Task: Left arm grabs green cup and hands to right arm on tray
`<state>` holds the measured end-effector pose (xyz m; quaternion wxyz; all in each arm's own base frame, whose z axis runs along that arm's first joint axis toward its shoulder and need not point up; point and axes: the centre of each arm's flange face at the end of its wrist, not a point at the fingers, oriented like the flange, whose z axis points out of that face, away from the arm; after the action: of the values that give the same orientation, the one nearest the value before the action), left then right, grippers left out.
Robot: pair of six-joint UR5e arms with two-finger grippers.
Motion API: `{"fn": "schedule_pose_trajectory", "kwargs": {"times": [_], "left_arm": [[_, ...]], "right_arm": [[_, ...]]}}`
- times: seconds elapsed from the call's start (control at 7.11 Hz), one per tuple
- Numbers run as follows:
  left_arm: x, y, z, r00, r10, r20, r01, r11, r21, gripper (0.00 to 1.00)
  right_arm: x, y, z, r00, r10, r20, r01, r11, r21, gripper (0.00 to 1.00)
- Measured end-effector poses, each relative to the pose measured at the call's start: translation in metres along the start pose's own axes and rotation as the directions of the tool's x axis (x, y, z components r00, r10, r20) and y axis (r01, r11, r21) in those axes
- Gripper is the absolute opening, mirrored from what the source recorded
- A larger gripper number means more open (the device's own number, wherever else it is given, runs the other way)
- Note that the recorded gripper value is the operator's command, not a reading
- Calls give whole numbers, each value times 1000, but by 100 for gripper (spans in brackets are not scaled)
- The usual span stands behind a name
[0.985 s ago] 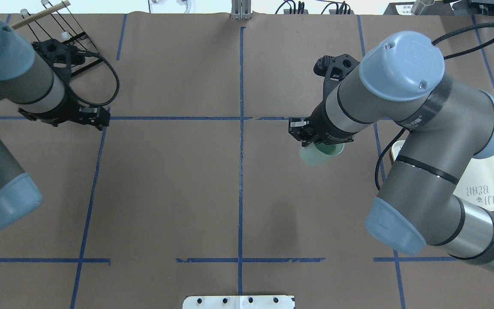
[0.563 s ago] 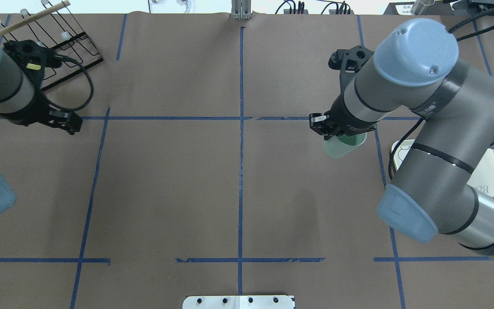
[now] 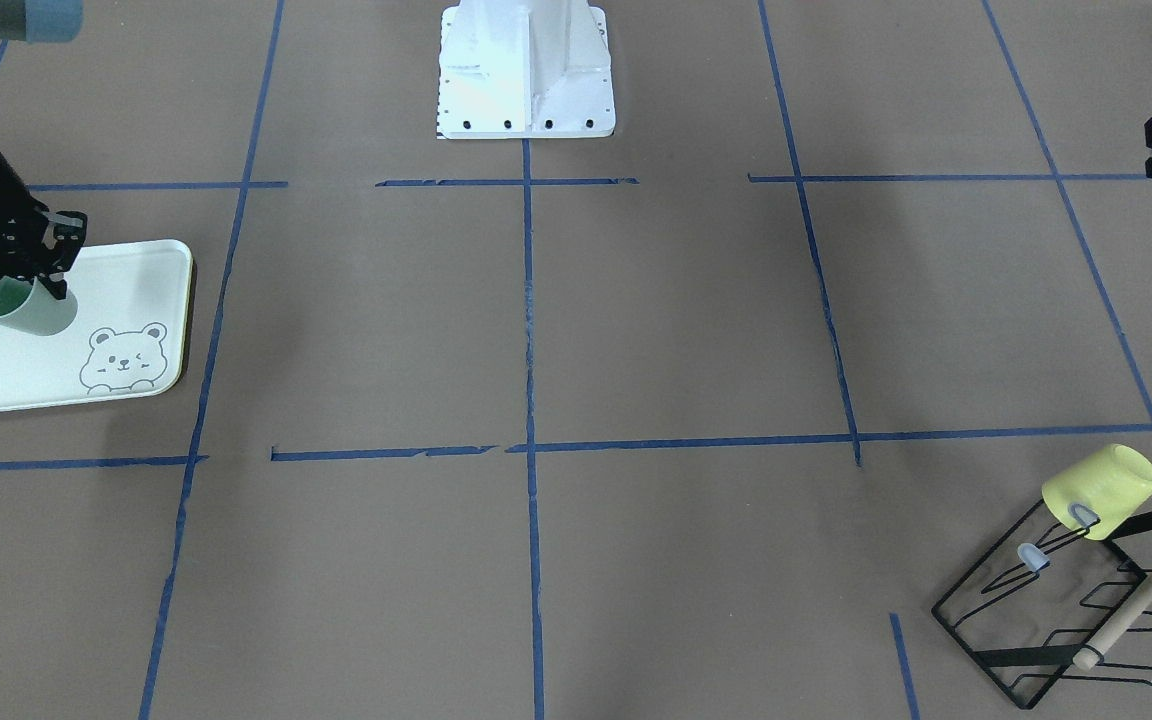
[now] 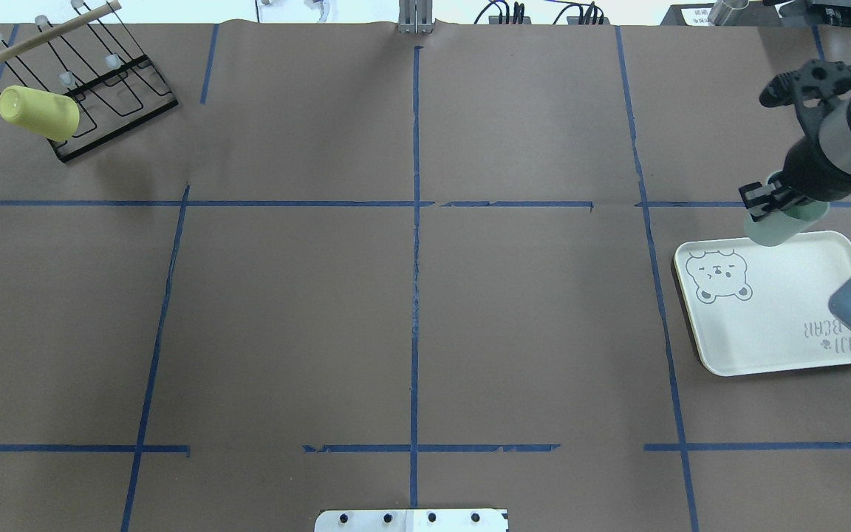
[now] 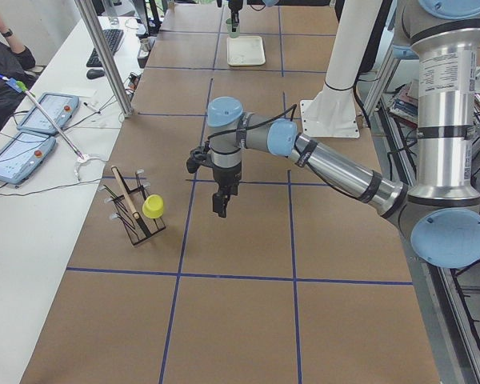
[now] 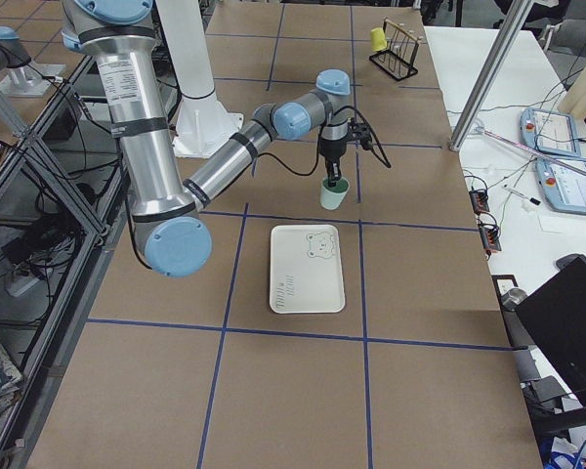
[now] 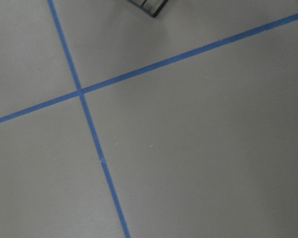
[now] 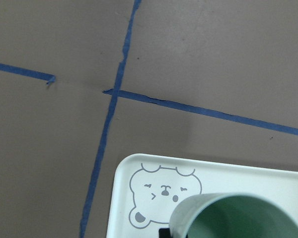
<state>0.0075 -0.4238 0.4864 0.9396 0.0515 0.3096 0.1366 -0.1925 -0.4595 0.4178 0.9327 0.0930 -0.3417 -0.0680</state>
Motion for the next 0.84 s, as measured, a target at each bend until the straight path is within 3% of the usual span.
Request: {"fn": "schedule_pose_trajectory", "kwargs": {"times": [0.28,0.7,0.84], "left_arm": [[-28,26,15,998,-6,-56,5,1000,-8,100],[-43,33,28,997,-7,-76,7,1000,4,100],[-43,33,29,996,-8,-83,8,1000,6,100]], "right_arm": [[40,27,35,998,41,41,-43,998,46,3],[61,55,74,998,61,2,-61,998,11,11],[54,60,92,998,65,-10,-65,998,16,23]]}}
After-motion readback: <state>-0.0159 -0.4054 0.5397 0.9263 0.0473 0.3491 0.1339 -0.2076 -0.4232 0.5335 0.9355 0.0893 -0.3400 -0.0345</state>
